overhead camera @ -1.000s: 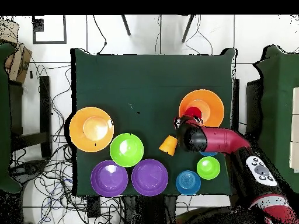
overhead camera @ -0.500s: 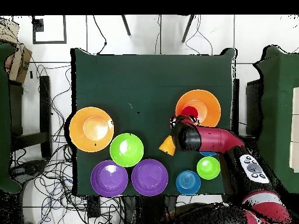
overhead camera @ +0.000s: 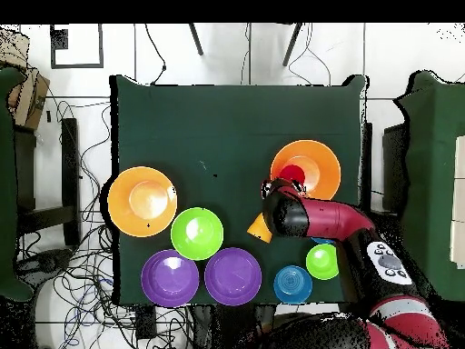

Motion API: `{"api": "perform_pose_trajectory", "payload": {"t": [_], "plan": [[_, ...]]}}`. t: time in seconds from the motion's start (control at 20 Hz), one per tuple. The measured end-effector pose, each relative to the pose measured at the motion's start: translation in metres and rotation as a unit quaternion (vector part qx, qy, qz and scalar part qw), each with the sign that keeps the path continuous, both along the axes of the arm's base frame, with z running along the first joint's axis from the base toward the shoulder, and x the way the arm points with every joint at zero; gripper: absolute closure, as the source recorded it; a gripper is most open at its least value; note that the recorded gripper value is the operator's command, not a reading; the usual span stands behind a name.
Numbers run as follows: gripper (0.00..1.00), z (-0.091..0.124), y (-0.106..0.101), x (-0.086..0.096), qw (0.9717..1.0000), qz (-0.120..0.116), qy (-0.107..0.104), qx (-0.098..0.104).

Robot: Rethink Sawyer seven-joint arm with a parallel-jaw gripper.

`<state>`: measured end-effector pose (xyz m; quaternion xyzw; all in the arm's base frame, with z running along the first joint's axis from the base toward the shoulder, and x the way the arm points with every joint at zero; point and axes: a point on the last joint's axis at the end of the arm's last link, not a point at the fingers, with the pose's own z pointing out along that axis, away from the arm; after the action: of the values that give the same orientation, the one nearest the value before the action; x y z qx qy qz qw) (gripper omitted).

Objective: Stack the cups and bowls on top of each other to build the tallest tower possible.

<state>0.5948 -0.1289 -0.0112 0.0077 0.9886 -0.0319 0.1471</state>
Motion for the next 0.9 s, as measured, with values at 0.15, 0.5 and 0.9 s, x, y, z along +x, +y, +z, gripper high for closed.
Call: {"api": "perform_pose_trajectory", "payload": {"t": [0.15, 0.5, 0.9], "plan": [[1.0, 0.0, 0.002, -0.001, 0.9999, -0.012, -0.003, 0.001], [1.0, -0.001, 0.008, 0.0, 0.9998, -0.02, -0.008, 0.001], [1.0, -0.001, 0.016, 0.002, 0.9991, -0.038, -0.017, 0.008]]}}
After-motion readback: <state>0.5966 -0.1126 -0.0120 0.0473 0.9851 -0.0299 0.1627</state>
